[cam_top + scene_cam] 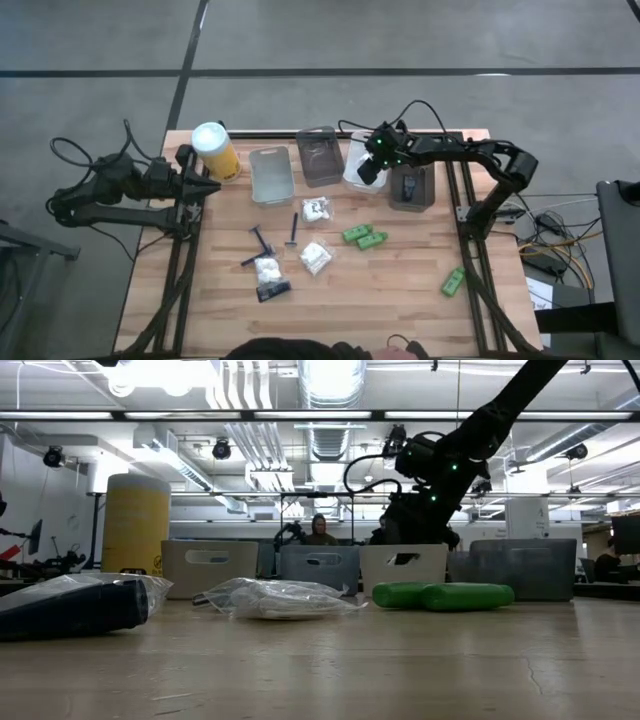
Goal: Pick & Place Travel size toiletries
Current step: Put the white cotton pack into the white bin
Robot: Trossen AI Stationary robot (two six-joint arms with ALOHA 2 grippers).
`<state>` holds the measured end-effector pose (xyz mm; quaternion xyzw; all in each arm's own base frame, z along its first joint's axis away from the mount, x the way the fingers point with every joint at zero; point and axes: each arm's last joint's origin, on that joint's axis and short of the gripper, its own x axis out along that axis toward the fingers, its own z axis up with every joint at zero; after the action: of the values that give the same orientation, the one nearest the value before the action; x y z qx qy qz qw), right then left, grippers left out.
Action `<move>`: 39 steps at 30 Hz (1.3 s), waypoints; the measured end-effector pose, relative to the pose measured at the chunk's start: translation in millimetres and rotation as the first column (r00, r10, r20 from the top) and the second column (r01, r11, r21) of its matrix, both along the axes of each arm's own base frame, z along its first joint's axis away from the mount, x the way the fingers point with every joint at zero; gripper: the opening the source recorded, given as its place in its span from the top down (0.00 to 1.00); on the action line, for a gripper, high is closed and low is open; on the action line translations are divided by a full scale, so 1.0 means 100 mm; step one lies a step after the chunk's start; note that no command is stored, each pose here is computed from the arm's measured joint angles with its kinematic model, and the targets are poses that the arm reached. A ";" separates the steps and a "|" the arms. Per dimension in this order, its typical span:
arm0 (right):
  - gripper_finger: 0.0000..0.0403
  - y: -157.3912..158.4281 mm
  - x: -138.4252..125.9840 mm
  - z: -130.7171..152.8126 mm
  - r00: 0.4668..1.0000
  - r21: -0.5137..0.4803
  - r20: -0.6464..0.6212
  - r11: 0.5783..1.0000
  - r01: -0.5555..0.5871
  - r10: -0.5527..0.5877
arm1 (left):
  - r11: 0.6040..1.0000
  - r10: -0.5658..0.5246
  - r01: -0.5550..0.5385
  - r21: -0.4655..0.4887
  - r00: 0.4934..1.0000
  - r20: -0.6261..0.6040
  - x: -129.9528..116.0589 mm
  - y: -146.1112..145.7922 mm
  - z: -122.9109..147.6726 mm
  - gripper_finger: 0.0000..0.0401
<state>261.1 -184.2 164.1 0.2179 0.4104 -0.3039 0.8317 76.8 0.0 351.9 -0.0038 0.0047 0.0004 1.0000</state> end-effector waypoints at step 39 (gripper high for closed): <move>0.18 0.25 -0.24 0.79 0.979 -0.122 0.199 0.992 -0.027 0.051 | 1.000 0.000 0.000 0.000 1.000 0.000 0.00 0.00 0.00 0.91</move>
<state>237.2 -159.1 243.4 0.1898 0.3093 -0.2877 0.8863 76.7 0.0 352.0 -0.0039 0.0045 0.0002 1.0000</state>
